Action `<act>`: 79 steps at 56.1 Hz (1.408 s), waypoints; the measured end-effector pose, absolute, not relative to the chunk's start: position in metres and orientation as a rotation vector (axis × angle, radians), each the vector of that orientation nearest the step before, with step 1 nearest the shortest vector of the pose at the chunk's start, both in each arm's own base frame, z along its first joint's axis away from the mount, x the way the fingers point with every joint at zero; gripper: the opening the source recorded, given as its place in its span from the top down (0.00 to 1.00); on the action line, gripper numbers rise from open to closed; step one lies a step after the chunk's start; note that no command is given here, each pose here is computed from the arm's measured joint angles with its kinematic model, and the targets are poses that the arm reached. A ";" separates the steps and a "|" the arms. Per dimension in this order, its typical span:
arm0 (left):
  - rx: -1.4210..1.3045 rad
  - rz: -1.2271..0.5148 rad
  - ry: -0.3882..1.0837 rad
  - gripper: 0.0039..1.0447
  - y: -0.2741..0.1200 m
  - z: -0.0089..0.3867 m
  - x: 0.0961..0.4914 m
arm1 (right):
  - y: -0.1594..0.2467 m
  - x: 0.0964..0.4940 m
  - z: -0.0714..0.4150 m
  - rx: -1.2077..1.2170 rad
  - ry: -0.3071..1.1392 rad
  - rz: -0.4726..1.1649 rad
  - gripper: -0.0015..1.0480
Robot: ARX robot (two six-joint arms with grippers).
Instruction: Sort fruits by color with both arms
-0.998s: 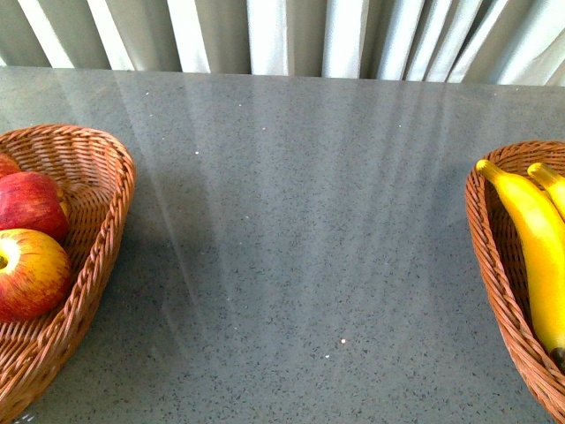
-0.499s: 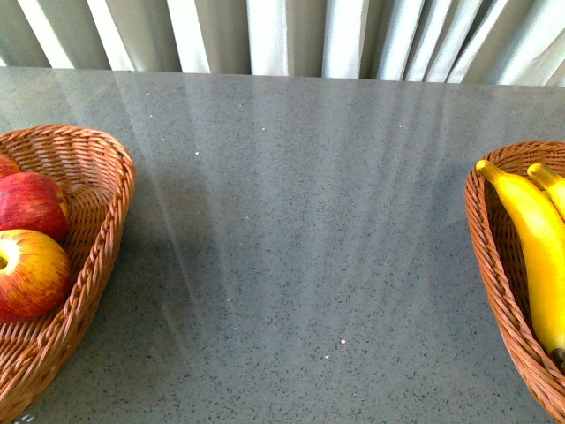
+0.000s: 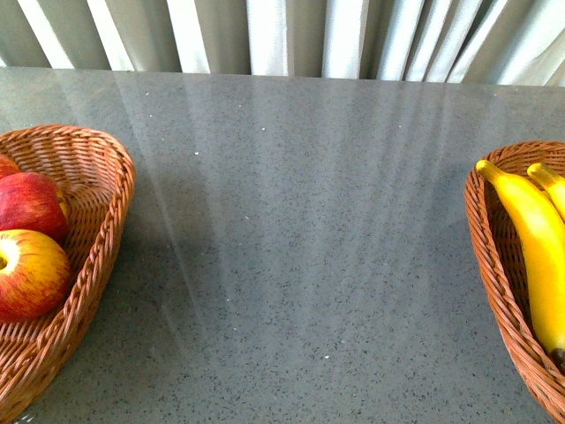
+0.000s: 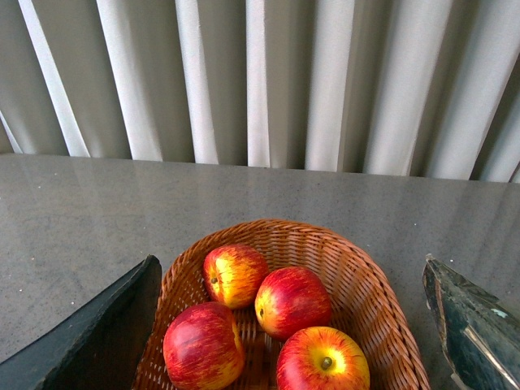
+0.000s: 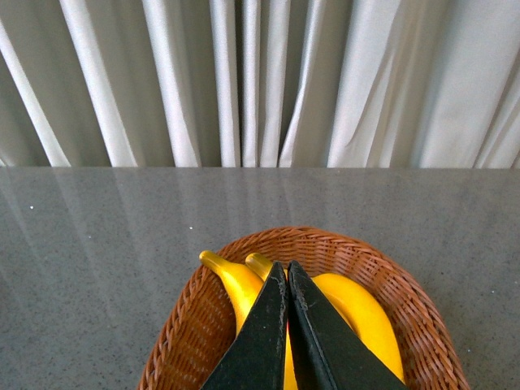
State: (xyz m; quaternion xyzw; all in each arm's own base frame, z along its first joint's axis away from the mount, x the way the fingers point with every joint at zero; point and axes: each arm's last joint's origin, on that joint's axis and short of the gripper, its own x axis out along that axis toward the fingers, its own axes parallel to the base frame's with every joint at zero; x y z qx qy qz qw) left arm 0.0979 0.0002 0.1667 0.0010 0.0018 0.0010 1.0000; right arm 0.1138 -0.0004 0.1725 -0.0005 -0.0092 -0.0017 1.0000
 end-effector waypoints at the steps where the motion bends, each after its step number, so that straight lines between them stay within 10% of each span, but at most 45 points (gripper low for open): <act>1: 0.002 0.002 0.004 0.09 0.000 0.167 0.098 | 0.000 0.113 0.173 -0.001 -0.019 -0.003 0.98; 49: 0.002 0.002 0.004 0.09 0.000 0.167 0.098 | 0.000 0.097 0.169 -0.001 -0.013 -0.002 0.98; 79: 0.002 0.002 0.004 0.09 0.000 0.167 0.098 | 0.000 0.097 0.169 -0.001 -0.013 -0.002 0.12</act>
